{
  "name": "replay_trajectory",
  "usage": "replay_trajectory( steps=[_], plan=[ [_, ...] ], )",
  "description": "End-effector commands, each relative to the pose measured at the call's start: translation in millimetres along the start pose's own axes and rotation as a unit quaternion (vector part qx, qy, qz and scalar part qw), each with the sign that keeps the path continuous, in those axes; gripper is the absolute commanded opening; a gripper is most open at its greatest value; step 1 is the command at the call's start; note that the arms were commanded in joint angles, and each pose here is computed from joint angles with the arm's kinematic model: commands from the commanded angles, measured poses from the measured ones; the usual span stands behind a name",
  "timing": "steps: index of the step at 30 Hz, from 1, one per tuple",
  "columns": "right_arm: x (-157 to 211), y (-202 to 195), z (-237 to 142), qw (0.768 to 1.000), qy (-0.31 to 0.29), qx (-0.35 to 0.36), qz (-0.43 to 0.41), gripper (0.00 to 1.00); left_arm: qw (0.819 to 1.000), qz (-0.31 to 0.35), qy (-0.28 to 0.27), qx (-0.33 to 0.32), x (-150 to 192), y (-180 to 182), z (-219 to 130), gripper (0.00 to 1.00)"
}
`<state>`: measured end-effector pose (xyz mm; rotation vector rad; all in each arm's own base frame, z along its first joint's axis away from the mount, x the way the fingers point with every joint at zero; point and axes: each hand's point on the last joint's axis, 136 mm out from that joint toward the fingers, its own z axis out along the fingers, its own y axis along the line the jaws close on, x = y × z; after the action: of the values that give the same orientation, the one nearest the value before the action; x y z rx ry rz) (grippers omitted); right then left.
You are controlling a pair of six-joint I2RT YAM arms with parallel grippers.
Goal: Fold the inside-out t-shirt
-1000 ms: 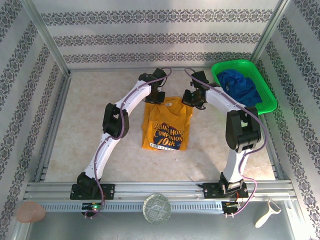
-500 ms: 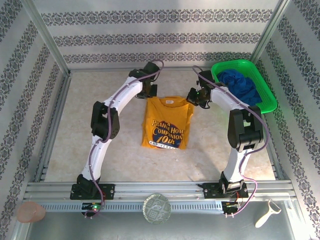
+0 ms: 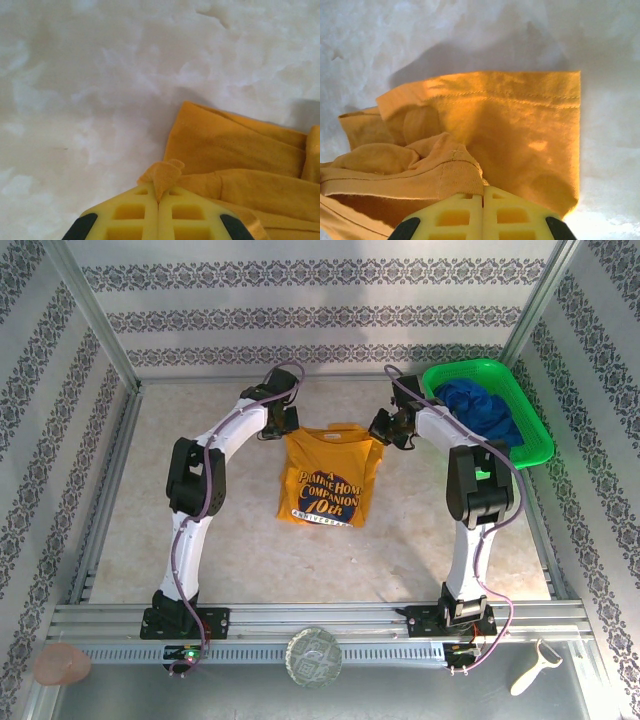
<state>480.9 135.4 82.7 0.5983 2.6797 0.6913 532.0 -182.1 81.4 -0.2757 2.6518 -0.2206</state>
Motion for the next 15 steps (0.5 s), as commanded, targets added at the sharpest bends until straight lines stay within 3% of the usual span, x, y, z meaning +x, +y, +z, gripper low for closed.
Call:
replay_trajectory(
  steps=[1, 6, 11, 12, 13, 15],
  plan=[
    [-21, 6, -15, 0.999, -0.033, -0.002, 0.009, 0.00, 0.999, -0.027, -0.028, 0.027, -20, -1, 7, 0.00],
    [-35, -3, -20, 0.998, -0.052, 0.008, 0.024, 0.00, 0.997, -0.042, -0.040, 0.050, -34, -8, 15, 0.00],
    [-52, -13, -2, 0.997, -0.059, 0.024, 0.044, 0.00, 0.996, -0.054, -0.017, 0.065, -37, -17, 43, 0.03],
    [-55, -16, 3, 0.997, -0.058, 0.027, 0.048, 0.00, 0.996, -0.055, -0.014, 0.067, -37, -18, 49, 0.09],
    [-60, -17, 6, 0.997, -0.060, 0.026, 0.049, 0.11, 0.996, -0.057, -0.011, 0.073, -39, -19, 55, 0.27],
    [-65, -17, 4, 0.996, -0.067, 0.027, 0.043, 0.47, 0.995, -0.058, -0.003, 0.080, -44, -21, 59, 0.59]
  ],
)
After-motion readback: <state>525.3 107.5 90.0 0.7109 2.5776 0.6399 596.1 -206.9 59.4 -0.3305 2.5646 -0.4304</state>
